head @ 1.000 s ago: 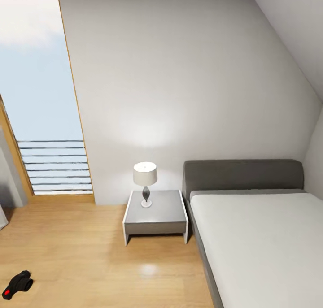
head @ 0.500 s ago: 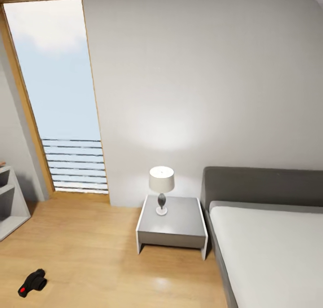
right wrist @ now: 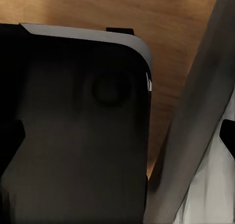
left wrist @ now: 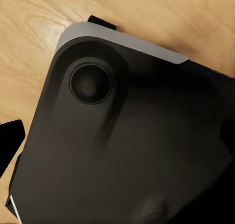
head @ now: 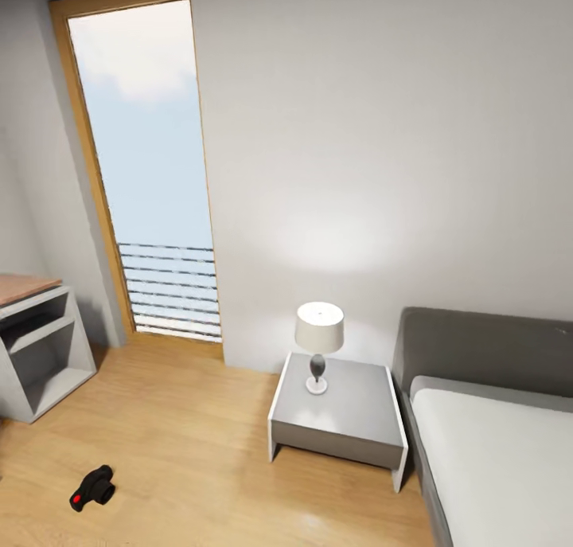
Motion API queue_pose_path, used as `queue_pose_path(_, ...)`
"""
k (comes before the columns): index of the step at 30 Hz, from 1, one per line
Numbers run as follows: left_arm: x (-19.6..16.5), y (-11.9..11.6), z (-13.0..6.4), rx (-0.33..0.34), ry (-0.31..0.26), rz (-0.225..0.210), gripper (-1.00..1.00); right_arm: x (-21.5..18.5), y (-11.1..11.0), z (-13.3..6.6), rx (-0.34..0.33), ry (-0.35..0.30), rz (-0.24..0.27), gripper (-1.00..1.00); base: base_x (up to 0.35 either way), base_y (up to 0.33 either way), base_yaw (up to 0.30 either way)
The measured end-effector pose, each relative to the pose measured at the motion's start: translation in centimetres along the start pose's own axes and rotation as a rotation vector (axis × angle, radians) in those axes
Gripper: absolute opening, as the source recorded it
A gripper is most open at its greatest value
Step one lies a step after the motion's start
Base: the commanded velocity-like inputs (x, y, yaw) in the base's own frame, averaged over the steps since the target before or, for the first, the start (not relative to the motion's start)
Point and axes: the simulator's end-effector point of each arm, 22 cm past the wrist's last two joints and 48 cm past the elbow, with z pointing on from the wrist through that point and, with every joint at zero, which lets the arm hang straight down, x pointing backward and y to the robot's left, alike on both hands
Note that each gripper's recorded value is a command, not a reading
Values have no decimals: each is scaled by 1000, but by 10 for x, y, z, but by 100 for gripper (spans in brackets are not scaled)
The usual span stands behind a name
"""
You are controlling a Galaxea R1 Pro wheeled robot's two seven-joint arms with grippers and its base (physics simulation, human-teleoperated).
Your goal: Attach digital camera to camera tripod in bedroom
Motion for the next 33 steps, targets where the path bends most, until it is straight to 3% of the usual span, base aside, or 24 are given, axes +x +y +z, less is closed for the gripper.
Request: queue_pose_path(33,0,0,0,0,-1,-4,100,0,-1,0,2,0,0,100,3,0,270)
